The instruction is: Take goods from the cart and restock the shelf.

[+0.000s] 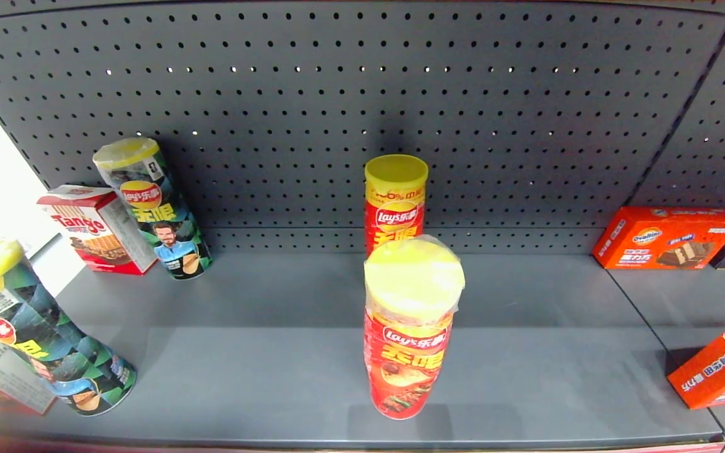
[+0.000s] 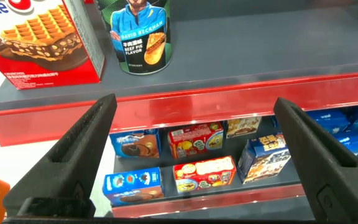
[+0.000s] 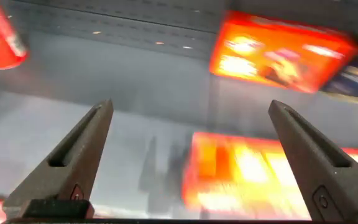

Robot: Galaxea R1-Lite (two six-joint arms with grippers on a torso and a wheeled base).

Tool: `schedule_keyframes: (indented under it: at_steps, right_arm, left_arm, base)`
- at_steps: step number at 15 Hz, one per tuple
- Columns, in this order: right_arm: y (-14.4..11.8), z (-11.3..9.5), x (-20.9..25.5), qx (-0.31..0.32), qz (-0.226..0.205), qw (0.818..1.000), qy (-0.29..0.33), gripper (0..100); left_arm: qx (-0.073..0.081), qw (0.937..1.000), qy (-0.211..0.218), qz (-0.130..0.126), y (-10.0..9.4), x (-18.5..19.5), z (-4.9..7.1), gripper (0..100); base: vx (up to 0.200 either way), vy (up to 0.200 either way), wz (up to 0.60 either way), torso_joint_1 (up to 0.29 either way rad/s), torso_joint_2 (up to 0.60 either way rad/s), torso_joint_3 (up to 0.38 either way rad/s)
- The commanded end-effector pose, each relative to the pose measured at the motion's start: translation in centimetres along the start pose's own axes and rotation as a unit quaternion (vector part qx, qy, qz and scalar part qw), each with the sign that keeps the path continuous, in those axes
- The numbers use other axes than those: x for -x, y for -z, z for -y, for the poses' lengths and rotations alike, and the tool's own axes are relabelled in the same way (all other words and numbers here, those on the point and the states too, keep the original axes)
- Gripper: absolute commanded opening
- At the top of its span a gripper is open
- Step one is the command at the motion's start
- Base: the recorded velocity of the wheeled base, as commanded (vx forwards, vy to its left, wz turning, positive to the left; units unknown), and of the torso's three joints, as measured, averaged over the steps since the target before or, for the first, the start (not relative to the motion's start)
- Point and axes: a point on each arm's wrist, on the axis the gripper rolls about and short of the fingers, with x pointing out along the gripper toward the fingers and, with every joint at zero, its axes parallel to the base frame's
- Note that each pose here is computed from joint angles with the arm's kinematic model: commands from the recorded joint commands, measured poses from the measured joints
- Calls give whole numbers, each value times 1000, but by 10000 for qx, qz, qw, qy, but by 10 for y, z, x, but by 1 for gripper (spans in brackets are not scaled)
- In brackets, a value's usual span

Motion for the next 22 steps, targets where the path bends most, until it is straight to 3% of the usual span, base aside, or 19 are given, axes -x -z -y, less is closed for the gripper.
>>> schedule_keyframes:
  at_steps: [1,2,4,7,11,22]
  right_arm:
    - [39,-5,53,17,526,9981,325,100]
    - [40,-5,54,16,512,9982,316,100]
    - [88,-12,82,7,313,9986,431,100]
    - [119,-16,76,-244,399,9966,683,100]
    - [128,-17,75,-667,-33,9955,665,100]
    - [127,-18,75,-552,9,9978,376,100]
  left_arm:
    - [0,10000,0,0,0,0,0,100]
    - [0,10000,0,0,0,0,0,100]
    - [0,10000,0,0,0,0,0,100]
    - [-7,10000,0,0,0,0,0,100]
    - [-22,10000,1,-8,1,0,0,100]
    - [-30,10000,8,-8,1,0,0,100]
  base:
    - [0,0,0,0,0,0]
    - [0,0,0,0,0,0]
    - [0,0,0,0,0,0]
    - [0,0,0,0,0,0]
    - [0,0,0,0,0,0]
    - [0,0,0,0,0,0]
